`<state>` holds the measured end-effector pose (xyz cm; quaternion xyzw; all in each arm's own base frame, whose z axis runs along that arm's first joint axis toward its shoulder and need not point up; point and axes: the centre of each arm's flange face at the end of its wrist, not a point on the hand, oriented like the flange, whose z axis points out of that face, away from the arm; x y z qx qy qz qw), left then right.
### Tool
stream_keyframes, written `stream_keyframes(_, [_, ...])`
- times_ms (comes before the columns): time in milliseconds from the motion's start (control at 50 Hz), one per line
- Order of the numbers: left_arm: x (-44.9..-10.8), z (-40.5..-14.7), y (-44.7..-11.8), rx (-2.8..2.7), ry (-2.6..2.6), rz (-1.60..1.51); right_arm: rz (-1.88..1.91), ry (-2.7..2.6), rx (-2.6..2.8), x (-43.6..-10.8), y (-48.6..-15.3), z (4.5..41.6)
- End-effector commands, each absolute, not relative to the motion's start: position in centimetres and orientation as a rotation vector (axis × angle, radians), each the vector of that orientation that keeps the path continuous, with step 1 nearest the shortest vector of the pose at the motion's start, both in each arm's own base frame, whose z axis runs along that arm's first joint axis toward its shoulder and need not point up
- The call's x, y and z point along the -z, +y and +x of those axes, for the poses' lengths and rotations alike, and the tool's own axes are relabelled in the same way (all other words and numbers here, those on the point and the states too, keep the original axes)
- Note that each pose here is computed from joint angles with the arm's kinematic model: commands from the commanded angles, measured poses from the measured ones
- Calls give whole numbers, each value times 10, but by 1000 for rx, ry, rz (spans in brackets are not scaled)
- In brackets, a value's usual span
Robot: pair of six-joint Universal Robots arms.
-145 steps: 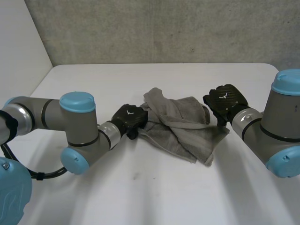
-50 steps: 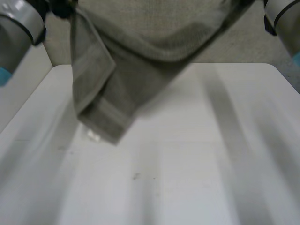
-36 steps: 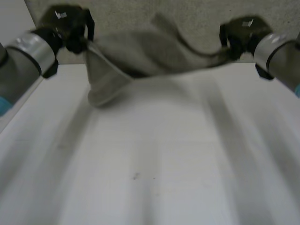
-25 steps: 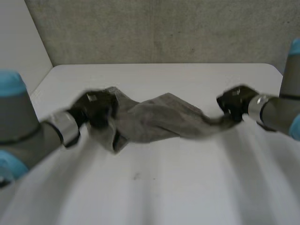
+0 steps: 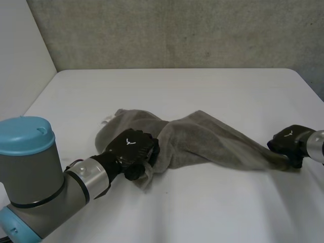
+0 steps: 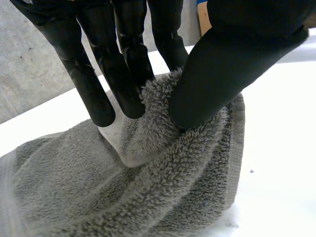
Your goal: Fold the towel.
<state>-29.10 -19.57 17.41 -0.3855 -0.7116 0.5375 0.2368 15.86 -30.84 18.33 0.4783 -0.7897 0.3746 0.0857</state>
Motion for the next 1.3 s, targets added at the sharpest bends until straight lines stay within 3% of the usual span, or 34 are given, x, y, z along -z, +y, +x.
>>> stream_keyframes(20, [-178,-289,-199,-1520,-1941,-1097,1336,-2302,-1269,-206,-317,160])
stream_keyframes(100, [-182,-287,-199,-1547,-1944,-1087,1202,-2294,-1439,-223,-331,162])
stream_keyframes(260, [-198,-281,-198,-1638,-1963,-1045,1169,-2352,-1817,-255,-342,202])
stream_keyframes(420, [-195,-278,-194,-1627,-1978,-1047,1350,-2516,-1859,-239,-348,274])
stream_keyframes(660, [-195,-275,-188,-1624,-1980,-1051,1582,-2663,-1719,-179,-353,328])
stream_keyframes(840, [-197,-274,-187,-1632,-1978,-1041,1586,-2782,-1646,-146,-347,342])
stream_keyframes(920, [-197,-274,-186,-1628,-1980,-1038,1592,-2772,-1654,-146,-345,345])
stream_keyframes(1100, [-210,-275,-187,-1659,-1932,-941,1557,-2709,-1798,-179,-347,347])
stream_keyframes(1300, [-219,-280,-201,-1543,-1925,-575,1461,-2679,-1836,-205,-348,336])
